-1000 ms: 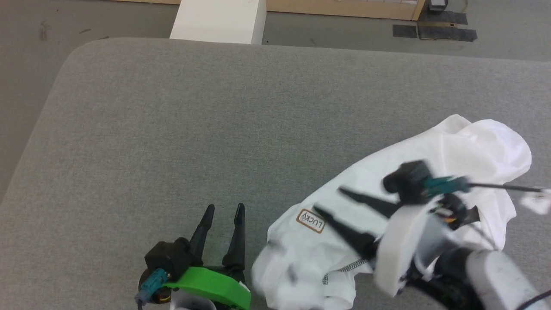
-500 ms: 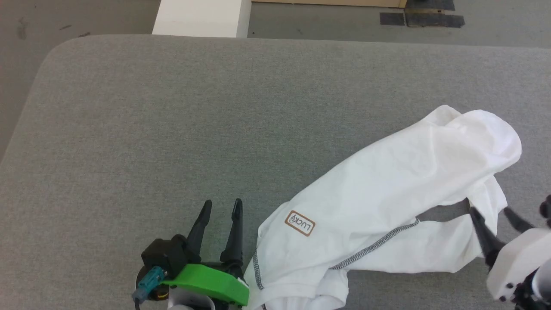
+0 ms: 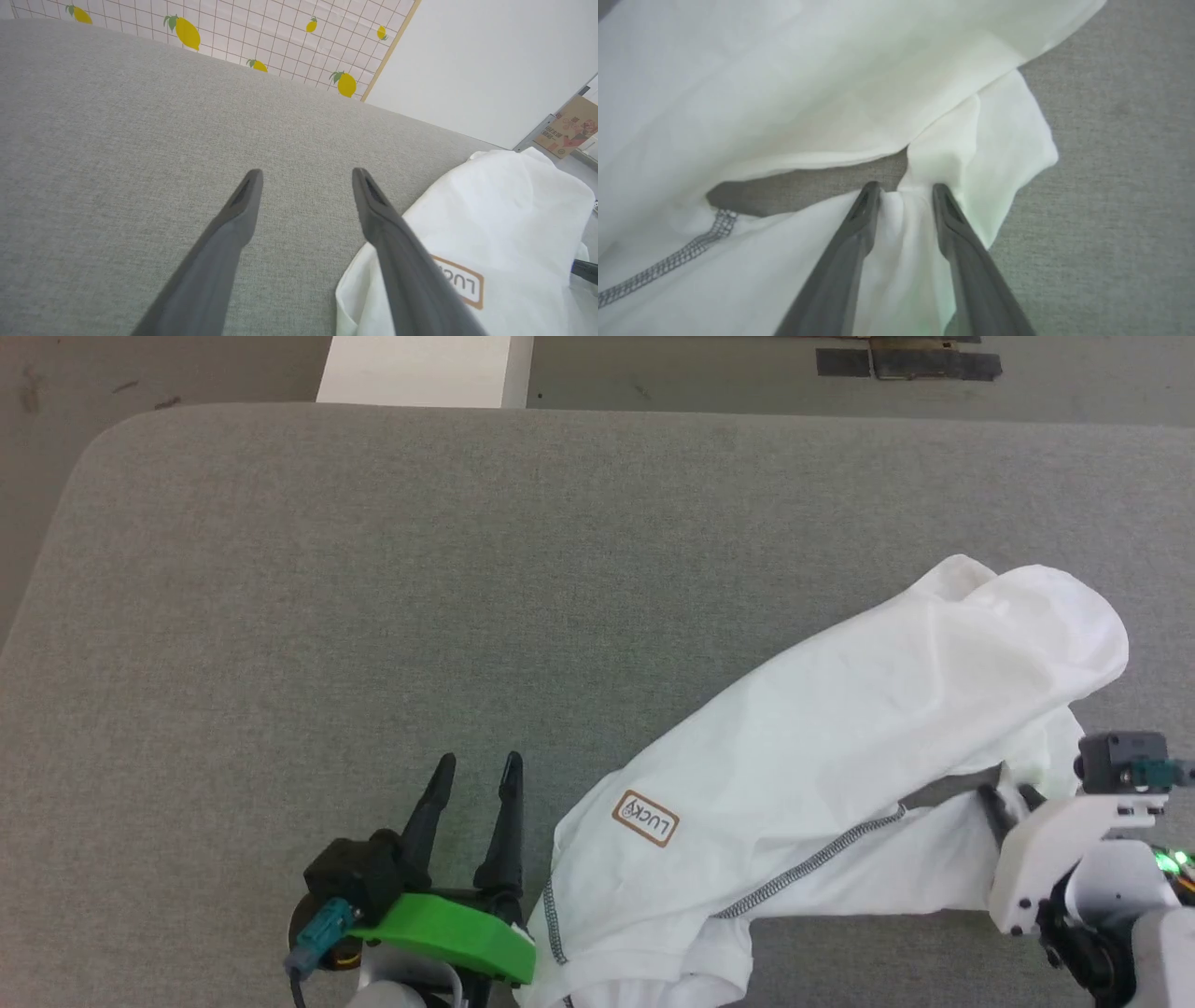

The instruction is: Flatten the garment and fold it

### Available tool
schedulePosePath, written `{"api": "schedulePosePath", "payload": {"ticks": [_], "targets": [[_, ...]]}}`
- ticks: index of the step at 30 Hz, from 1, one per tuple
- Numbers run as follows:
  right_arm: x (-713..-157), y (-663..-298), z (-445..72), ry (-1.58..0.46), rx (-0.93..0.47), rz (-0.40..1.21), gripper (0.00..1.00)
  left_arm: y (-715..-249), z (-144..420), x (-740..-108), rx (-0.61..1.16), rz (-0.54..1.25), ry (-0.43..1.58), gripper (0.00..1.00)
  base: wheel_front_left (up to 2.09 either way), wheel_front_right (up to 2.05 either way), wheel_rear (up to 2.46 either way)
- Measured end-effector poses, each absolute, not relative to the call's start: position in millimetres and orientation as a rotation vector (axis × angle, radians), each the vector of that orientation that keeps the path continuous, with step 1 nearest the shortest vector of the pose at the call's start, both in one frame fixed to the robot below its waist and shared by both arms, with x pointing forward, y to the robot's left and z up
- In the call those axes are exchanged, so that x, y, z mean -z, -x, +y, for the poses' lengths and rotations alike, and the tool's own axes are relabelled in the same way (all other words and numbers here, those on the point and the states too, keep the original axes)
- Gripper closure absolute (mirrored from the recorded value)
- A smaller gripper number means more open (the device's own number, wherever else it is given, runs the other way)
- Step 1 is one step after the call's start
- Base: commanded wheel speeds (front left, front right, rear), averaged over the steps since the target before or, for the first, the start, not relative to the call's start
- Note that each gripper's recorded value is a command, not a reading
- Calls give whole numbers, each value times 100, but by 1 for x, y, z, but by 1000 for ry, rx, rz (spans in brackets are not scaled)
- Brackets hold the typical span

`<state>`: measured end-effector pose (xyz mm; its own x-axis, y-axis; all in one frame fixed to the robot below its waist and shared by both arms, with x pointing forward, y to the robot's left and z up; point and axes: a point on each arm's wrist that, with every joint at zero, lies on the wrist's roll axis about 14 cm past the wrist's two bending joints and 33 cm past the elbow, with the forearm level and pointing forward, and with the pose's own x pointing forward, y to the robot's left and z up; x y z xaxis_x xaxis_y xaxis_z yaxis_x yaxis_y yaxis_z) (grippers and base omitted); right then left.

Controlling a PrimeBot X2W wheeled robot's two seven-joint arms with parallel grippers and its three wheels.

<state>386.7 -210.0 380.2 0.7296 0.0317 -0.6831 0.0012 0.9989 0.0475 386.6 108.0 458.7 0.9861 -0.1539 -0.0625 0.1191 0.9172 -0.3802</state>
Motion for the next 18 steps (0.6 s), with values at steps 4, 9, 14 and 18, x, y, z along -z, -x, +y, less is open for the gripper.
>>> {"api": "schedulePosePath", "payload": {"ticks": [4, 9, 14, 18], "targets": [[-403, -406, -221, -38, 5, 656, 100, -390, 108, -456, 141, 97, 383, 0, 0, 0, 0], [-449, -411, -277, -16, 146, 514, 100, -391, 104, -452, 153, 108, 389, 0, 0, 0, 0], [-449, -363, -308, -28, 274, 552, 53, -391, 104, -450, 146, 118, 404, 0, 0, 0, 0], [-451, -370, -281, -52, 204, 518, 0, -391, 105, -451, 145, 114, 403, 0, 0, 0, 0]]}}
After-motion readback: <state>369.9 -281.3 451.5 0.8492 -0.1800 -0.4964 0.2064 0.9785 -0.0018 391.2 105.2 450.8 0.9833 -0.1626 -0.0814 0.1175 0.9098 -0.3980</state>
